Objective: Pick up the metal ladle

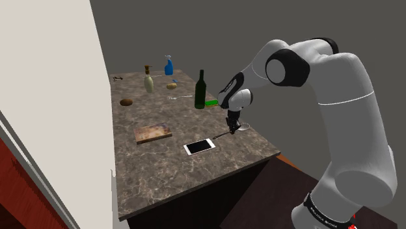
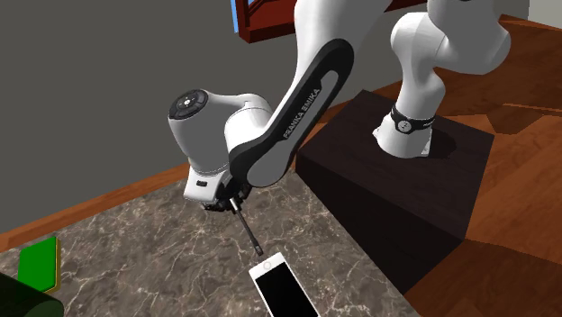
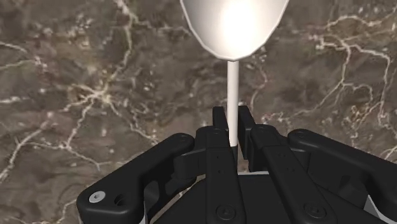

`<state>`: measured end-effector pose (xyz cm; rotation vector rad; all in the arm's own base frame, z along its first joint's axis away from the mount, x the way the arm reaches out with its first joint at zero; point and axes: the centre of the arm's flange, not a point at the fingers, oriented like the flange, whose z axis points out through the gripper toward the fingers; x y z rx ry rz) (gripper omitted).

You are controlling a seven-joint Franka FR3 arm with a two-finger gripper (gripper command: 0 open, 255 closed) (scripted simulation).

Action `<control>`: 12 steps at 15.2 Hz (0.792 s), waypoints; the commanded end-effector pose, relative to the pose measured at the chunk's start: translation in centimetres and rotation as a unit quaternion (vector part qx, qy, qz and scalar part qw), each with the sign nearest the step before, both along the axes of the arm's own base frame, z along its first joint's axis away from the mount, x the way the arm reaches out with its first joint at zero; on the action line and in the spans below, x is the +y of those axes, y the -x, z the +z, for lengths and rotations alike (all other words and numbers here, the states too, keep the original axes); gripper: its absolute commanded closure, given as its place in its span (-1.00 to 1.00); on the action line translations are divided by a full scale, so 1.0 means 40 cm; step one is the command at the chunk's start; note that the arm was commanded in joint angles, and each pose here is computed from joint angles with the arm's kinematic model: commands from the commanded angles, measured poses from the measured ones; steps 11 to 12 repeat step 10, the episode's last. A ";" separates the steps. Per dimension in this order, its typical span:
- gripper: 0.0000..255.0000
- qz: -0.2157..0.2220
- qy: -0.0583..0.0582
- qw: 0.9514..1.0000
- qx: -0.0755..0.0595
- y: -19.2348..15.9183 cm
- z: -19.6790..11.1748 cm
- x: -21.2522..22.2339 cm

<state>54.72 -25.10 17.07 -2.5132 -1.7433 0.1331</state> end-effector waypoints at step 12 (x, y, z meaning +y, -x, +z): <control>1.00 0.000 0.000 1.000 0.000 0.001 0.123 0.000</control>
